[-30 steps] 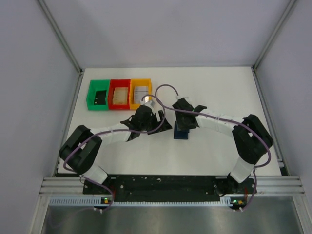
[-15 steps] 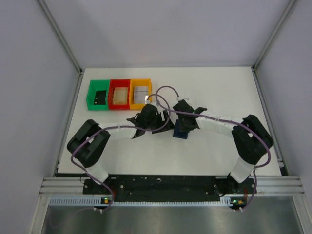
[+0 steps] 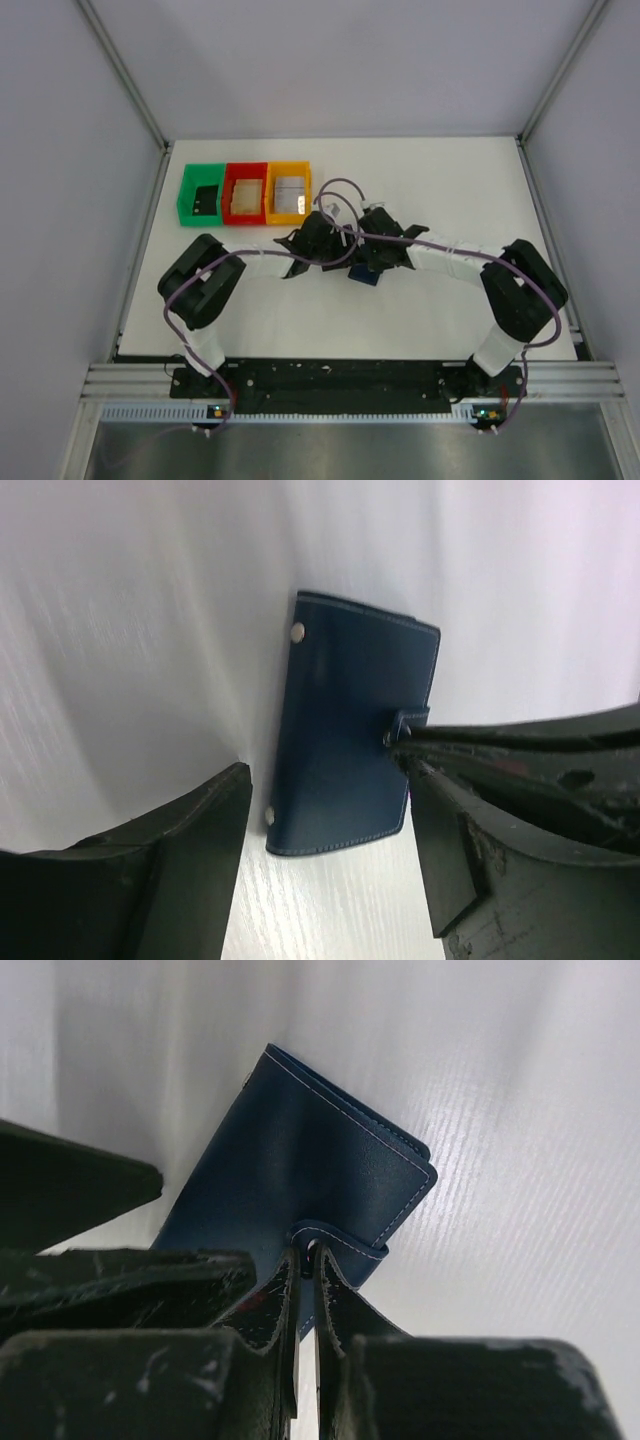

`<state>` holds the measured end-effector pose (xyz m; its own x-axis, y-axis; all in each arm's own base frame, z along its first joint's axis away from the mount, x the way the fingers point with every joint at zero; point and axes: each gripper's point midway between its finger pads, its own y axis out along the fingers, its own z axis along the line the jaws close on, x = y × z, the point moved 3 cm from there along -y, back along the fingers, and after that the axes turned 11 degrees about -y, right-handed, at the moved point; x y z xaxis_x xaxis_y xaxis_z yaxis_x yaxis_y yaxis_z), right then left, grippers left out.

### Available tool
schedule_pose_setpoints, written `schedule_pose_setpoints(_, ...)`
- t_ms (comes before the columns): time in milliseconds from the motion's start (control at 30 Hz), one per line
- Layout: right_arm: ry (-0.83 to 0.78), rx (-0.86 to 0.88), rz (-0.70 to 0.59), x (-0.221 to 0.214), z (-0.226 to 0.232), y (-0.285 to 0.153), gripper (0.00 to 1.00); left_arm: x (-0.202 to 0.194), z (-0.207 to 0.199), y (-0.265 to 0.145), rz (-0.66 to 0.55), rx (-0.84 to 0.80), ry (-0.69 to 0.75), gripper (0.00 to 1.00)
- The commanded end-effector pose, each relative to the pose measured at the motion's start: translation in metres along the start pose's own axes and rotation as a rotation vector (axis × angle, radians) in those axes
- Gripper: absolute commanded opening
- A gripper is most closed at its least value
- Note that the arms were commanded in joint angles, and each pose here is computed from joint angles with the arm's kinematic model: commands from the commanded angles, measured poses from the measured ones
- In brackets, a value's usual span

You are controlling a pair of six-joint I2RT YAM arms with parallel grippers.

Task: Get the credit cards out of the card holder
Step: Open the card holder at the center of the board.

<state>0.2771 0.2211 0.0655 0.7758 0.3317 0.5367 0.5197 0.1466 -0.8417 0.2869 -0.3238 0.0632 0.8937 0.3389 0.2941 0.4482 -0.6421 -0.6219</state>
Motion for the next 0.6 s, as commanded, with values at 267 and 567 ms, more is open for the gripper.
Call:
schedule_pose_setpoints(267, 0.038, 0.165, -0.186, 0.017, 0.016, -0.029, 0.00, -0.007, 0.032, 0.010, -0.013, 0.108, 0.002, 0.26)
schedule_pose_setpoints(567, 0.410, 0.175, -0.281, -0.011, -0.030, -0.037, 0.00, -0.021, 0.066, -0.001, -0.031, 0.204, -0.024, 0.14)
